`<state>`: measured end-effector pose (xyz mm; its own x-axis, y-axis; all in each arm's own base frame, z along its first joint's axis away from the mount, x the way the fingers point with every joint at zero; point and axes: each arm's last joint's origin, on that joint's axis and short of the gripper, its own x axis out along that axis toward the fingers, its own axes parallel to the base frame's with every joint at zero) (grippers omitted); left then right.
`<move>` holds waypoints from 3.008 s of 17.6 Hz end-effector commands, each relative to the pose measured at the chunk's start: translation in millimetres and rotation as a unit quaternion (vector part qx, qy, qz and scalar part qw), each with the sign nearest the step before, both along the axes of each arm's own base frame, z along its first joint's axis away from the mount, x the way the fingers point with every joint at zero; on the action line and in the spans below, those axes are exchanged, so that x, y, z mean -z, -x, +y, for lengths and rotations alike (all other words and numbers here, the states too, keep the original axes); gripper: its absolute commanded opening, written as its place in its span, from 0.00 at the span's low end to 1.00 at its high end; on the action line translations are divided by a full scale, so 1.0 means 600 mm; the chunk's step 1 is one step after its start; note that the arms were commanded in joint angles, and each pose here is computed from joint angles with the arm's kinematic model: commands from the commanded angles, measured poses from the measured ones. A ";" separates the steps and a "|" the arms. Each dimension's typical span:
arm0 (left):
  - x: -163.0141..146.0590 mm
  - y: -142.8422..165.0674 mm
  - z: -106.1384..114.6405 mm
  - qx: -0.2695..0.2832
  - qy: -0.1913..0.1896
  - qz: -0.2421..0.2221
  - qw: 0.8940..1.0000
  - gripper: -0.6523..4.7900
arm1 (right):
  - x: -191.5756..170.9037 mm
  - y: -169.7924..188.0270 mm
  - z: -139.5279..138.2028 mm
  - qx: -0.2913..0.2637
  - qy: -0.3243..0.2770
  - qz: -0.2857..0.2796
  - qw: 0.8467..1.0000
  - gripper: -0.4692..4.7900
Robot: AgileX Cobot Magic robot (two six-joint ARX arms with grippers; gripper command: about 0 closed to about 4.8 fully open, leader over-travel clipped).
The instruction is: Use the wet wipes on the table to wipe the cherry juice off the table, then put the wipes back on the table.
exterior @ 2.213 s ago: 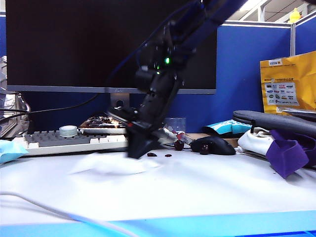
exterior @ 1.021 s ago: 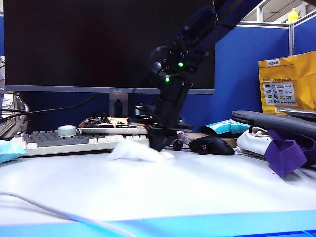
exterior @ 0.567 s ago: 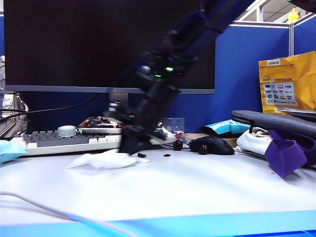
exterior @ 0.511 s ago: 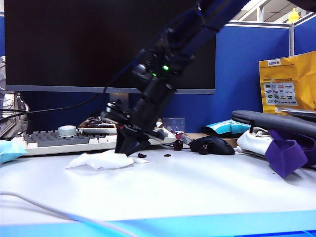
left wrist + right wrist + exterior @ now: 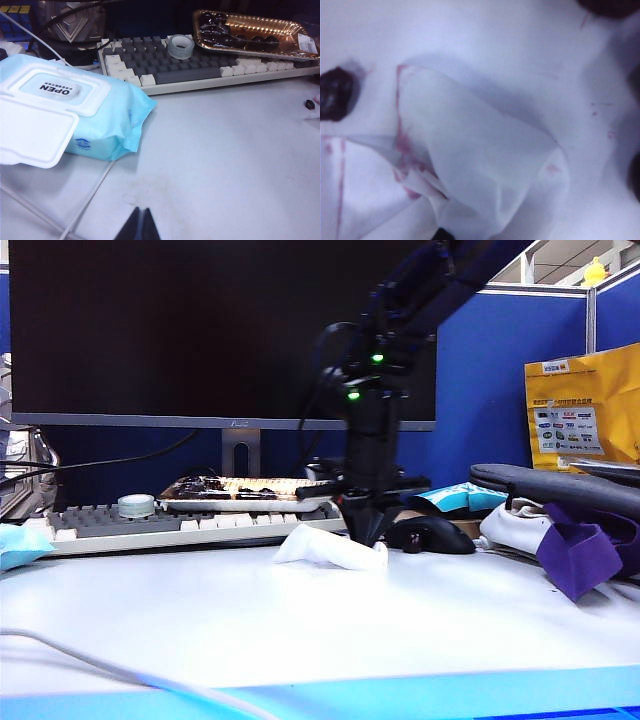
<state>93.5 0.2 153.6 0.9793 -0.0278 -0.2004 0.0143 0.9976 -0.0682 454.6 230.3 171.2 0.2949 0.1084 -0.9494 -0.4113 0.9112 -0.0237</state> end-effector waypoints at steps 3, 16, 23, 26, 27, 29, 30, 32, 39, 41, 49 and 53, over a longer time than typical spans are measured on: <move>0.004 0.000 0.000 0.001 0.000 0.006 1.000 0.11 | 0.042 0.044 0.025 -0.100 -0.201 0.216 0.950 0.08; 0.004 0.000 0.000 0.001 0.000 0.006 1.000 0.11 | 0.050 0.025 -0.013 -0.006 -0.023 0.145 0.989 0.08; 0.004 0.000 0.000 0.002 0.000 0.006 1.000 0.11 | 0.038 0.033 0.036 -0.093 -0.266 0.205 0.937 0.08; 0.004 0.000 0.000 0.001 0.000 0.006 1.000 0.11 | 0.043 0.028 0.056 -0.072 -0.121 0.089 0.986 0.08; 0.004 0.000 0.000 0.001 0.000 0.006 1.000 0.11 | 0.042 0.025 0.061 -0.069 -0.085 0.050 0.993 0.08; 0.004 0.000 0.000 0.001 0.000 0.006 1.000 0.11 | 0.038 0.019 0.075 -0.081 -0.069 -0.002 0.994 0.08; 0.004 0.000 0.000 0.001 0.000 0.006 1.000 0.11 | 0.033 0.019 0.083 -0.088 -0.081 -0.013 0.993 0.08; 0.004 0.000 0.000 0.001 0.000 0.006 1.000 0.11 | 0.026 0.036 0.112 -0.128 -0.106 -0.003 0.986 0.08; 0.004 0.000 0.000 0.001 0.000 0.006 1.000 0.11 | 0.027 0.111 0.196 -0.257 -0.126 0.035 0.957 0.08; 0.004 0.000 0.000 0.002 0.000 0.006 1.000 0.11 | 0.029 0.095 0.178 -0.182 -0.004 -0.031 0.983 0.08; 0.004 0.000 0.000 0.002 0.000 0.006 1.000 0.11 | 0.029 0.112 0.157 -0.258 -0.092 0.105 0.956 0.08; 0.004 0.000 0.000 0.001 0.000 0.006 1.000 0.11 | 0.031 0.174 0.209 -0.316 -0.063 0.130 0.938 0.08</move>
<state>93.5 0.2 153.6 0.9793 -0.0278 -0.2004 0.0143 0.9976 -0.0682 350.0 359.6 164.9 -0.1209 0.3824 -0.9160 -0.8476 0.4405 0.2958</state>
